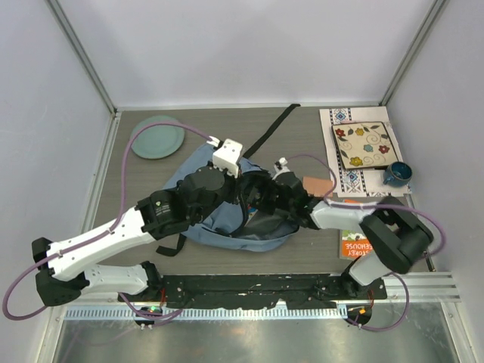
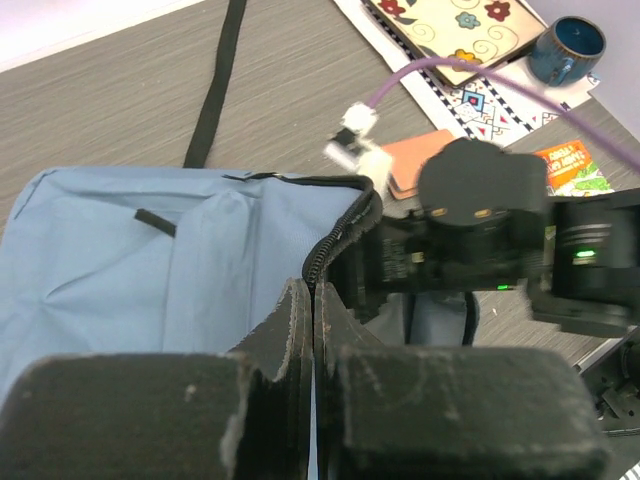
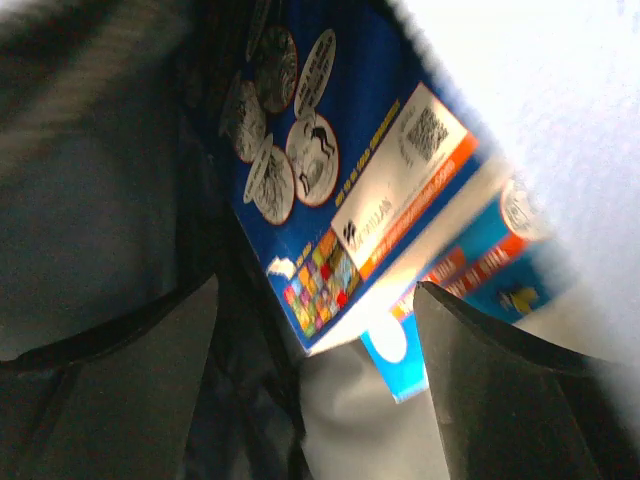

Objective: Pack the student bag
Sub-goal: Place the book in the student bag.

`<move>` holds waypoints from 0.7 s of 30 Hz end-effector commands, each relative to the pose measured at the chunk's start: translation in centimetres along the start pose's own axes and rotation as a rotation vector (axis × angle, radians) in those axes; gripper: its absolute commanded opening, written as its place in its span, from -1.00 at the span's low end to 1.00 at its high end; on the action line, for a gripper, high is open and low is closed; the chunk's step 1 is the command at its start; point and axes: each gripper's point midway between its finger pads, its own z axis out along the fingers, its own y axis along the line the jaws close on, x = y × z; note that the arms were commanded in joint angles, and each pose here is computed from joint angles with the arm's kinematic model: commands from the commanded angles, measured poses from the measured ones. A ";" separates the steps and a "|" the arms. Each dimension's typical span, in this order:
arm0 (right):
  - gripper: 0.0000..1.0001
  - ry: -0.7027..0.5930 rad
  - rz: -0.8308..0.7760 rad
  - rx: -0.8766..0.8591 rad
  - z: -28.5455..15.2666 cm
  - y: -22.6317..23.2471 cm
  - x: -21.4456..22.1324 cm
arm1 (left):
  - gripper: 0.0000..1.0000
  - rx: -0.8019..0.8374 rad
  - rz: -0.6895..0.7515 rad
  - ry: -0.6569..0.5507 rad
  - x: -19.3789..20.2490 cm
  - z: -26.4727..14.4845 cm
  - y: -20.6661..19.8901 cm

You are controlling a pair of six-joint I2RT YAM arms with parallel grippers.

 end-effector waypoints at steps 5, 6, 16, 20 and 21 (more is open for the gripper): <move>0.71 -0.190 -0.202 0.250 -7.7 -2.2 -3.5 | -1.00 -0.023 -0.093 -0.074 -1.4 -0.7 0.5; 0.72 -0.227 -0.208 0.275 -8.5 -2.3 -4.2 | -1.00 -0.025 -0.089 -0.065 -1.0 -0.5 0.5; 0.93 -0.644 -0.137 0.738 -24.9 -8.7 -10.7 | -0.26 0.127 -0.106 0.043 1.8 1.2 -3.4; 0.95 -0.635 -0.061 0.857 -27.8 -12.3 -12.5 | 0.40 0.224 -0.153 0.026 0.6 2.3 -6.6; 0.95 -0.625 -0.007 0.924 -28.8 -14.3 -13.1 | 0.55 0.246 -0.160 0.018 0.2 2.6 -7.6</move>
